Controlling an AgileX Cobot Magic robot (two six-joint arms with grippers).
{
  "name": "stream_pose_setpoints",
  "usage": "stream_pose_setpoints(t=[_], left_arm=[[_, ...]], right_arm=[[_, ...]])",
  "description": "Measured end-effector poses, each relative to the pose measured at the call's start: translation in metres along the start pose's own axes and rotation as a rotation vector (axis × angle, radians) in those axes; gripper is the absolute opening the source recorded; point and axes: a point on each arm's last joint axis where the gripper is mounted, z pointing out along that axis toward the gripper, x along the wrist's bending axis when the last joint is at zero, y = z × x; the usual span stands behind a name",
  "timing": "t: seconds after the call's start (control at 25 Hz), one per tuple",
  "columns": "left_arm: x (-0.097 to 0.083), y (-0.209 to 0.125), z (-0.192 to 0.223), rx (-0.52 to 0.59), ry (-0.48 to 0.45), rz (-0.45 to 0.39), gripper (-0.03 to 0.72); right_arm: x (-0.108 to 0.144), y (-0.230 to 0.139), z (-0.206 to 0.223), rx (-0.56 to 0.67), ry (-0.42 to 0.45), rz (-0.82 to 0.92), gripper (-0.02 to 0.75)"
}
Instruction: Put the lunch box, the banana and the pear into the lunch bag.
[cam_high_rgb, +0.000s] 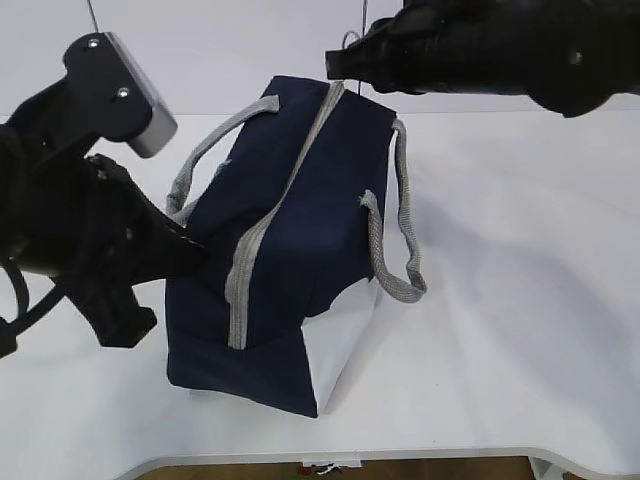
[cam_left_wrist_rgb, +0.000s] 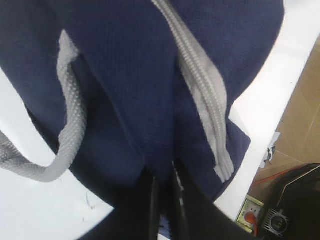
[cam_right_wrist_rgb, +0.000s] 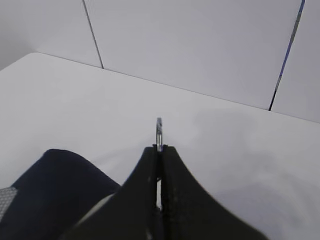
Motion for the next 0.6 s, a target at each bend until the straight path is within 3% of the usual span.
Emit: stream_pose_setpoints(t=[0.24,0.4,0.52,0.6], left_arm=[[-0.001,-0.001,-0.003,0.012,-0.011,-0.005,-0.004],[-0.002,0.002,-0.005,0.009,-0.026,-0.075,0.017],[-0.001,0.012,-0.012,0.007,-0.043,-0.126,0.104],[0.0,0.021,-0.018,0.006,-0.054,-0.15,0.216]], right_arm=[[-0.002,0.001,0.012,0.057,-0.013,0.005,0.013],[-0.002,0.01,0.009,0.08,-0.018,0.025,0.013],[-0.002,0.011,0.008,0.116,-0.023,0.031,0.013],[-0.002,0.012,0.007,0.131,-0.024,0.042,0.013]])
